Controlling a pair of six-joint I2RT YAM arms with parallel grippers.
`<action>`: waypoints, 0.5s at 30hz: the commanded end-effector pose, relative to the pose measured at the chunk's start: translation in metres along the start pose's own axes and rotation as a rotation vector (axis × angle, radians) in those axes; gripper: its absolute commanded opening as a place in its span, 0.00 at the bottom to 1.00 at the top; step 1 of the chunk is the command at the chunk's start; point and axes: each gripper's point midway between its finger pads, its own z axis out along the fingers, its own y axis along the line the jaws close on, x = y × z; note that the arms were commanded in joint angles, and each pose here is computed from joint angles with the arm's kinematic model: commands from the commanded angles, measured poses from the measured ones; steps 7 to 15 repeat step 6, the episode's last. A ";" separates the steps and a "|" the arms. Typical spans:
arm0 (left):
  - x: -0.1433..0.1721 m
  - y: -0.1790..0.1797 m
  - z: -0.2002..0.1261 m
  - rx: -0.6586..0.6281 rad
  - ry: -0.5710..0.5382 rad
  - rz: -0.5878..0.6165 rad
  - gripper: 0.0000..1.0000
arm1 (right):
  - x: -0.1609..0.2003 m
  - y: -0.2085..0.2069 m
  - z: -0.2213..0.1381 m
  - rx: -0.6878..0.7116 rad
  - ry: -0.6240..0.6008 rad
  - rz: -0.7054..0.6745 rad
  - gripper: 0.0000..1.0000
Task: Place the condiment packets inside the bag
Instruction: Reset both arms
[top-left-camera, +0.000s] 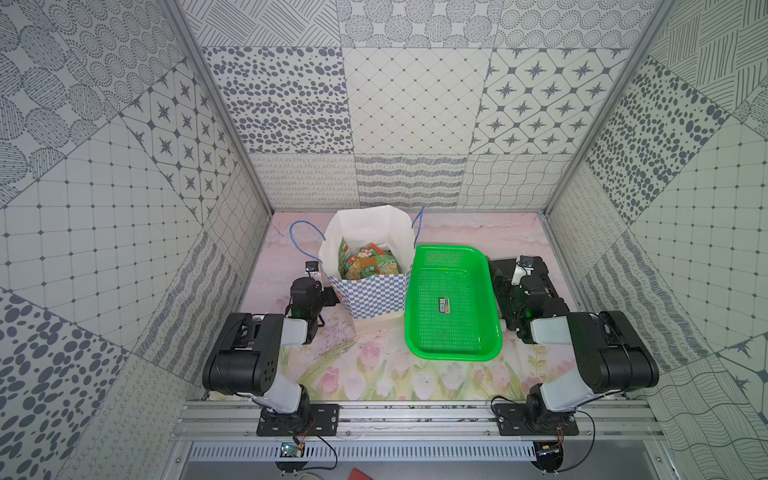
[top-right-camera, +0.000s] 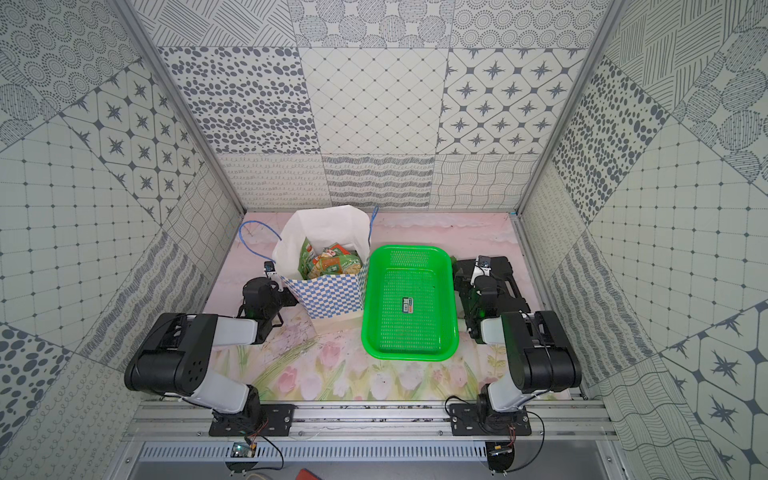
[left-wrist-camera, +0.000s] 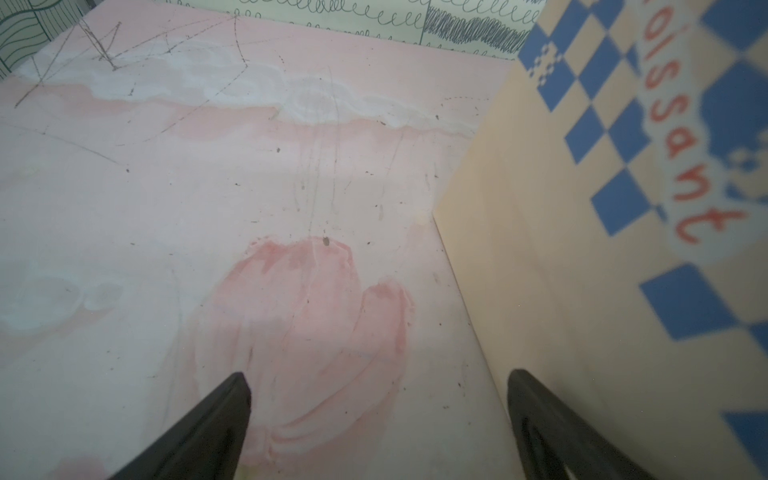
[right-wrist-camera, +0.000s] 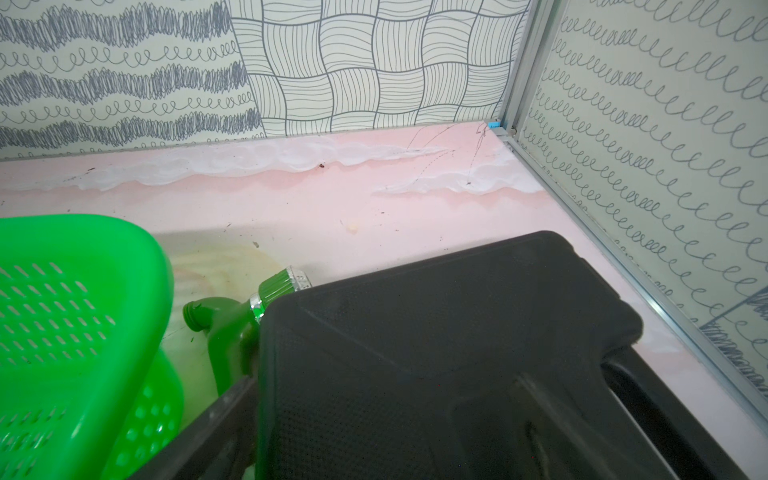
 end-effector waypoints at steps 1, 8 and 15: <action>-0.014 -0.008 0.002 0.023 -0.051 0.052 1.00 | -0.010 0.005 0.001 -0.017 -0.028 -0.006 0.97; -0.014 -0.008 0.002 0.022 -0.051 0.052 1.00 | -0.009 0.005 0.001 -0.017 -0.026 -0.007 0.96; -0.014 -0.008 0.002 0.022 -0.051 0.052 1.00 | -0.009 0.005 0.001 -0.017 -0.026 -0.007 0.96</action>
